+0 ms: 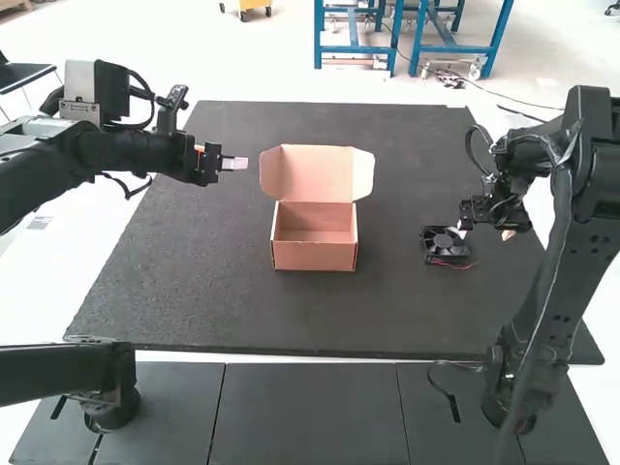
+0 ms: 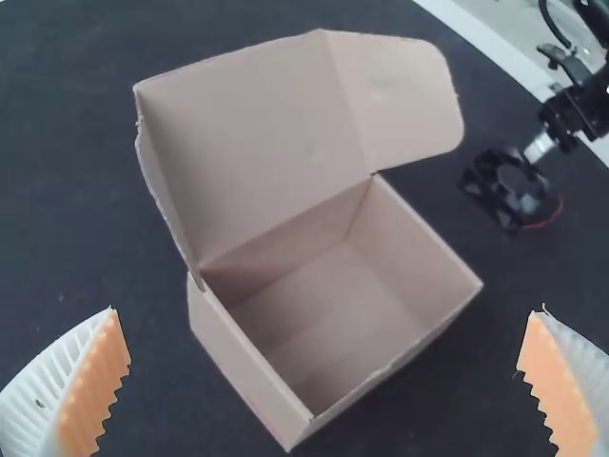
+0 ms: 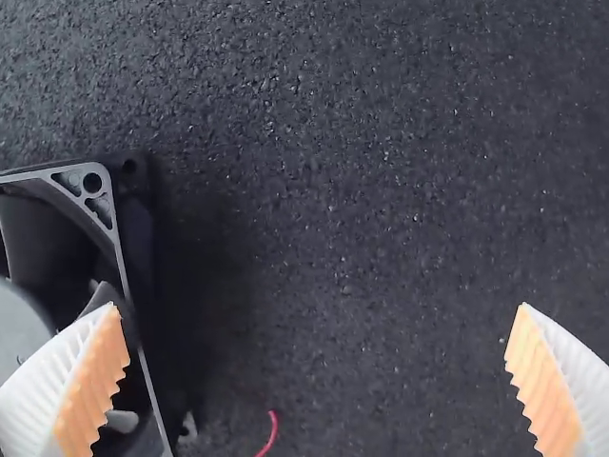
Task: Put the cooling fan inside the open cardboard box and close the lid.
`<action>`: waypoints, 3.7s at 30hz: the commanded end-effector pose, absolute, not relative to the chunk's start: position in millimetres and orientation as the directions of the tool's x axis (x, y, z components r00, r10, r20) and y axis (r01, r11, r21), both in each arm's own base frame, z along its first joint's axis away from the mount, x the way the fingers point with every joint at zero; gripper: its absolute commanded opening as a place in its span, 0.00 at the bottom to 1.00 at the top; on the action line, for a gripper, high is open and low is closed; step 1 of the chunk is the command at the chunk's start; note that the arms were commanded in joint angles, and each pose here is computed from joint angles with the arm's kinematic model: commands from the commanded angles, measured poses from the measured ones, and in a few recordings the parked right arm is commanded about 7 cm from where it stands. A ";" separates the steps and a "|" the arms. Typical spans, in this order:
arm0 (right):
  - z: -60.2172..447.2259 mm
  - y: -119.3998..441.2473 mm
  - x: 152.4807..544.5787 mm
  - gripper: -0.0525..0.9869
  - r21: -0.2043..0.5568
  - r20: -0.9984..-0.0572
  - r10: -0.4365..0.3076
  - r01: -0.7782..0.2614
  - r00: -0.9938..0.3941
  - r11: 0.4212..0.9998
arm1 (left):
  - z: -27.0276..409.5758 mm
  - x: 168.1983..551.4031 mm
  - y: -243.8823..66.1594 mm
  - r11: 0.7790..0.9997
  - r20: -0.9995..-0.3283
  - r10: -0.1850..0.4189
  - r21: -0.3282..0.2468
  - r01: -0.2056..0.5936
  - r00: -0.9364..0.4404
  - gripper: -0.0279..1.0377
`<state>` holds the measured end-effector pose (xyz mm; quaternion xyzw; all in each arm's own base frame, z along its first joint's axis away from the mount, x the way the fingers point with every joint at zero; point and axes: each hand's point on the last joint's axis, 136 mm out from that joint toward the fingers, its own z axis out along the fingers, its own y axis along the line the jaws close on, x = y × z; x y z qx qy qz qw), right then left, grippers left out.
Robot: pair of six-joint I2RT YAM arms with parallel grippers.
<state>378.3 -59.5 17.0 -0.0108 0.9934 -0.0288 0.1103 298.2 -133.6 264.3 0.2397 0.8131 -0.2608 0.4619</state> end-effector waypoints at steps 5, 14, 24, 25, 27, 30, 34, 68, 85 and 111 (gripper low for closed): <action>21.8 -46.4 381.9 0.92 -0.026 -0.205 -0.055 -0.051 -0.977 0.998 | 262.2 287.0 -138.4 0.725 -0.872 0.149 -0.225 0.651 -0.466 0.93; 15.4 -33.8 376.4 0.92 -0.001 -0.169 -0.077 -0.078 -0.983 0.997 | 258.1 286.0 -138.2 0.725 -0.867 0.152 -0.229 0.650 -0.474 0.93; 8.7 -36.9 373.6 0.92 -0.015 -0.136 -0.072 -0.070 -0.988 0.997 | 261.4 286.7 -137.9 0.725 -0.871 0.153 -0.222 0.652 -0.466 0.93; 9.5 -36.8 375.2 0.92 -0.013 -0.138 -0.072 -0.071 -0.988 0.997 | 261.4 286.5 -138.3 0.724 -0.871 0.153 -0.222 0.653 -0.466 0.93; 12.4 -37.8 378.7 0.92 -0.013 -0.145 -0.061 -0.060 -0.987 0.998 | 262.7 285.8 -138.2 0.724 -0.874 0.153 -0.219 0.654 -0.462 0.93; 13.8 -41.1 381.6 0.92 -0.023 -0.151 -0.046 -0.043 -0.987 0.999 | 265.0 285.3 -138.1 0.724 -0.878 0.152 -0.214 0.656 -0.454 0.93; 12.5 -44.2 382.0 0.92 -0.031 -0.143 -0.029 -0.025 -0.989 0.999 | 266.7 284.3 -138.0 0.723 -0.881 0.151 -0.211 0.658 -0.448 0.93; -3.3 -55.5 376.7 0.62 0.005 -0.055 0.015 0.015 -0.998 1.000 | 273.8 284.6 -138.3 0.723 -0.890 0.143 -0.205 0.660 -0.433 0.93; -9.6 -20.8 373.4 0.17 0.084 -0.017 -0.040 -0.041 -0.999 0.996 | 274.3 285.2 -138.3 0.723 -0.891 0.140 -0.205 0.659 -0.431 0.93; 126.5 8.7 399.0 0.03 0.231 -0.370 -0.021 -0.113 -0.929 0.966 | 225.6 303.0 -107.8 0.850 -0.857 0.172 -0.120 0.514 -0.486 0.93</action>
